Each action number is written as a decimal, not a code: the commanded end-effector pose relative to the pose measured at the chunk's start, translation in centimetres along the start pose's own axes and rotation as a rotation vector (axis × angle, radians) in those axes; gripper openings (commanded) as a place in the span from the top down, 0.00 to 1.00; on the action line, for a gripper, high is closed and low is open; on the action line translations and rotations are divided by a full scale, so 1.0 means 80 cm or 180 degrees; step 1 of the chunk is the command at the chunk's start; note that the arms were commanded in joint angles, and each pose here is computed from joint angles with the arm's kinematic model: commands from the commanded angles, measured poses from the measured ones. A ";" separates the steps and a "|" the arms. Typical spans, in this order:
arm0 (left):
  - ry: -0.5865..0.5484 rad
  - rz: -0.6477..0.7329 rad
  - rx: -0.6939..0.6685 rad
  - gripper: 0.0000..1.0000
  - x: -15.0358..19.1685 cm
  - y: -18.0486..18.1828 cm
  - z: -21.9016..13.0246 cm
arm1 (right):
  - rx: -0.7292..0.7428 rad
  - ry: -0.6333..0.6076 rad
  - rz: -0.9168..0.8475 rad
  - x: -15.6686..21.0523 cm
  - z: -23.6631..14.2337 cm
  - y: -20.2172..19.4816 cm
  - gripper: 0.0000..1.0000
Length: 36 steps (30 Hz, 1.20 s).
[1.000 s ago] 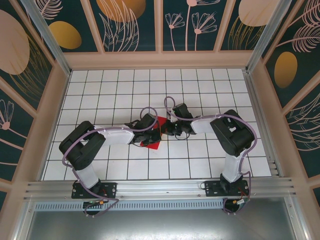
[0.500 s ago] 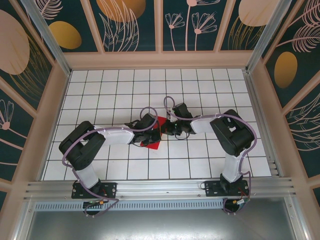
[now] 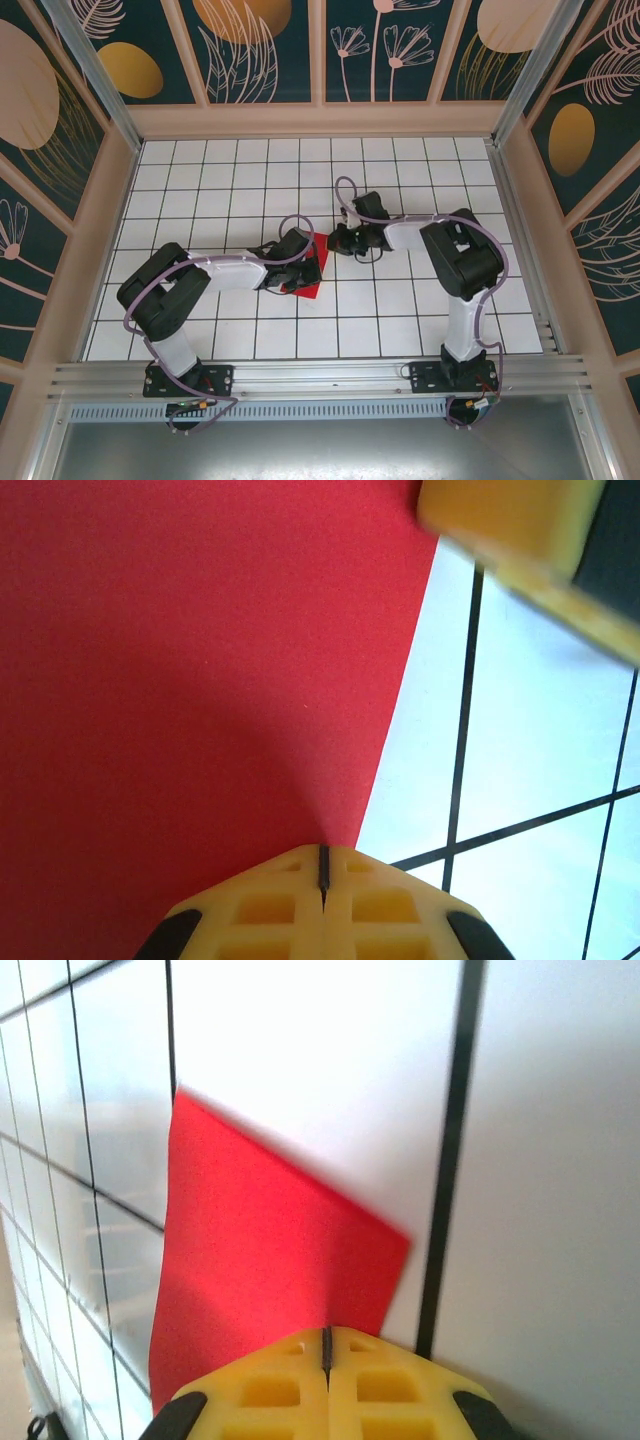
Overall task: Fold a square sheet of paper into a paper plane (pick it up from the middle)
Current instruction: First fold in half a square sheet of paper at the center of the table.
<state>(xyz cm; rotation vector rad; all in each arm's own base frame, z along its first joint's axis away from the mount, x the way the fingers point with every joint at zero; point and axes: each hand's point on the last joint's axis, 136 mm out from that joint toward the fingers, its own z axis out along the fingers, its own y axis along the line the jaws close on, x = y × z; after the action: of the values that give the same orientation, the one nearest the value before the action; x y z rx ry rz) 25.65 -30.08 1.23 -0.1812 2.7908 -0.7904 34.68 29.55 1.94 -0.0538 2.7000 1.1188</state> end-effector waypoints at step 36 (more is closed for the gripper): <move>-0.0360 0.0118 0.0432 1.00 -0.034 -0.055 -0.034 | 0.0195 0.0095 -0.0202 0.017 0.019 0.005 1.00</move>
<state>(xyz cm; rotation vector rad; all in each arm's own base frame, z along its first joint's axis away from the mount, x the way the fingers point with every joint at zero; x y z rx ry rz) 26.45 -30.85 3.97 -0.2577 2.6959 -0.9069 33.63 31.26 2.05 -0.1194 2.6949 1.0754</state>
